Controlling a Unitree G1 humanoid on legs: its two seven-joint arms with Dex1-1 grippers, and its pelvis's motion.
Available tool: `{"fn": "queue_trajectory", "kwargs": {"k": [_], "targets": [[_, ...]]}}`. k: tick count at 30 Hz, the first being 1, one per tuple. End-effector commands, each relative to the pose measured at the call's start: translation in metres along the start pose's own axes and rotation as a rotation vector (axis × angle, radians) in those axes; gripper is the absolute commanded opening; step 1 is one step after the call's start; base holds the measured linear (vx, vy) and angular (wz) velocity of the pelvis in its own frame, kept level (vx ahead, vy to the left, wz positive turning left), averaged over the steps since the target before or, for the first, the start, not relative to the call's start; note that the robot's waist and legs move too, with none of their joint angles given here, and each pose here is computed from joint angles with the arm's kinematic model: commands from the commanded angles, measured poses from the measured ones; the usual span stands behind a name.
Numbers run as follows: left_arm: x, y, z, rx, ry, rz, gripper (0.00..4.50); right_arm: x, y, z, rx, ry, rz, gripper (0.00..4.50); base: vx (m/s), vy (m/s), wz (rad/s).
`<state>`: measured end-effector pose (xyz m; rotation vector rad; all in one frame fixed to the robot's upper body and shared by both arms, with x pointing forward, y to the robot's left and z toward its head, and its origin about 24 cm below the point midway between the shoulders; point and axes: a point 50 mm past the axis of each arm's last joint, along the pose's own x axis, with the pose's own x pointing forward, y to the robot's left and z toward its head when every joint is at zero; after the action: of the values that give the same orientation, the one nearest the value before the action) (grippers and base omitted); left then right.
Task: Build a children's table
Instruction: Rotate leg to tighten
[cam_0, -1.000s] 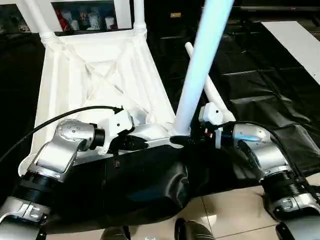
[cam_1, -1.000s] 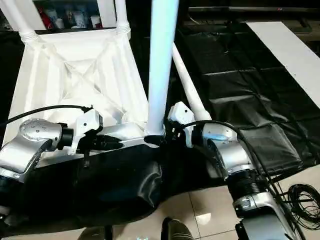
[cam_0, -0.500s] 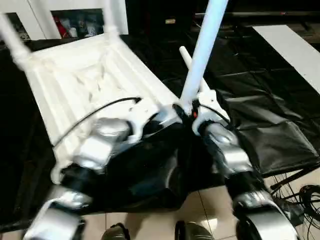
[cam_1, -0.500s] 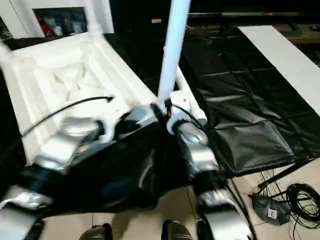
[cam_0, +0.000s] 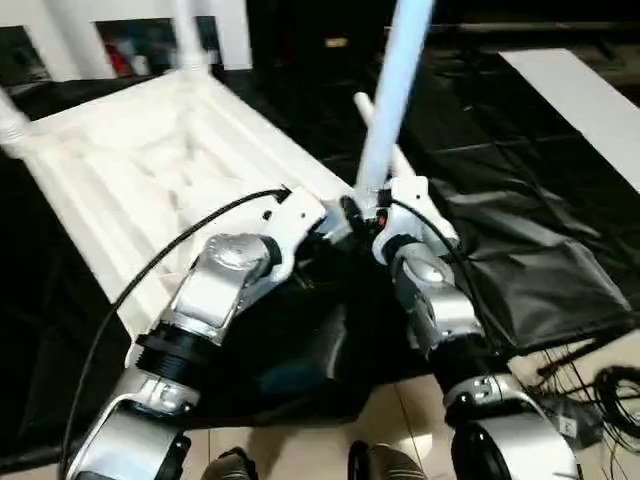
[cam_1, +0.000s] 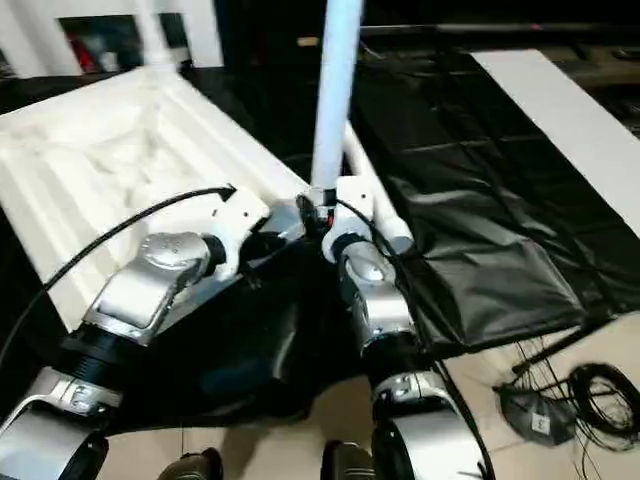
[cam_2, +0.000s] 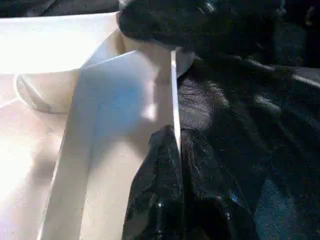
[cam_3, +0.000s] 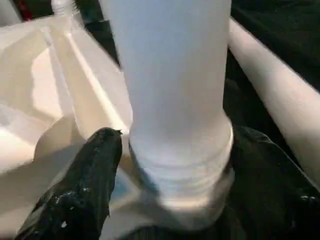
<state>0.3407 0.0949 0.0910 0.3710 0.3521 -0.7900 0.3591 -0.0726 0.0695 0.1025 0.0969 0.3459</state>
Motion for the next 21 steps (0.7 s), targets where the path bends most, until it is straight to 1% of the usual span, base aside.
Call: {"fn": "queue_trajectory", "kwargs": {"k": [1, 2, 3, 6, 7, 8, 9, 10, 12, 13, 14, 15, 17, 18, 21], "targets": [[0.004, -0.011, -0.025, -0.06, 0.048, -0.044, 0.0, -0.001, 0.023, -0.005, -0.047, 0.042, 0.153, 3.98, 0.0, 0.0, 0.0], [-0.001, -0.009, -0.027, -0.064, 0.042, -0.049, 0.0, -0.004, 0.012, 0.0, -0.094, 0.028, 0.149, 3.98, 0.0, 0.0, 0.0], [-0.004, -0.007, -0.029, -0.062, 0.041, -0.049, 0.0, -0.005, 0.007, 0.002, -0.119, 0.023, 0.143, 4.24, 0.0, 0.0, 0.0], [-0.012, -0.004, -0.034, -0.038, 0.034, -0.072, 0.0, -0.013, -0.007, 0.008, -0.119, 0.003, 0.164, 4.3, 0.0, 0.0, 0.0], [-0.019, -0.001, -0.037, -0.029, 0.027, -0.099, 0.0, -0.021, -0.016, 0.01, -0.127, -0.001, 0.22, 4.3, 0.053, -0.014, 0.01], [-0.022, 0.0, -0.039, -0.025, 0.027, -0.106, 0.0, -0.024, -0.018, 0.011, -0.134, 0.003, 0.246, 4.3, 0.053, -0.014, 0.01], [-0.028, 0.001, -0.04, 0.006, 0.006, -0.141, 0.0, -0.032, -0.023, 0.011, -0.147, 0.008, 0.313, 4.3, 0.06, -0.013, 0.02], [-0.03, 0.001, -0.04, 0.029, -0.008, -0.161, 0.0, -0.035, -0.025, 0.011, -0.153, 0.011, 0.345, 4.3, 0.057, -0.008, 0.01], [-0.035, -0.001, -0.04, 0.014, -0.024, -0.214, 0.0, -0.039, -0.026, 0.011, -0.157, 0.013, 0.4, 4.3, 0.029, -0.004, 0.0], [-0.039, -0.003, -0.04, 0.017, -0.037, -0.267, 0.0, -0.043, -0.029, 0.011, -0.175, 0.016, 0.445, 4.3, 0.0, 0.0, 0.0], [-0.048, -0.005, -0.04, 0.027, -0.046, -0.35, 0.0, -0.05, -0.033, 0.011, -0.208, 0.028, 0.526, 4.3, 0.0, 0.0, 0.0], [-0.048, -0.005, -0.04, 0.027, -0.046, -0.35, 0.0, -0.05, -0.033, 0.011, -0.208, 0.028, 0.526, 4.3, 0.0, 0.0, 0.0], [-0.055, -0.004, -0.041, 0.042, -0.045, -0.408, 0.0, -0.056, -0.037, 0.011, -0.232, 0.046, 0.591, 4.3, 0.0, 0.0, 0.0], [-0.055, -0.004, -0.041, 0.042, -0.045, -0.414, 0.0, -0.056, -0.037, 0.011, -0.233, 0.047, 0.596, 4.3, 0.0, 0.0, 0.0], [-0.063, -0.003, -0.041, 0.045, -0.041, -0.475, 0.0, -0.06, -0.04, 0.015, -0.256, 0.063, 0.676, 4.3, 0.0, 0.0, 0.0]]}}
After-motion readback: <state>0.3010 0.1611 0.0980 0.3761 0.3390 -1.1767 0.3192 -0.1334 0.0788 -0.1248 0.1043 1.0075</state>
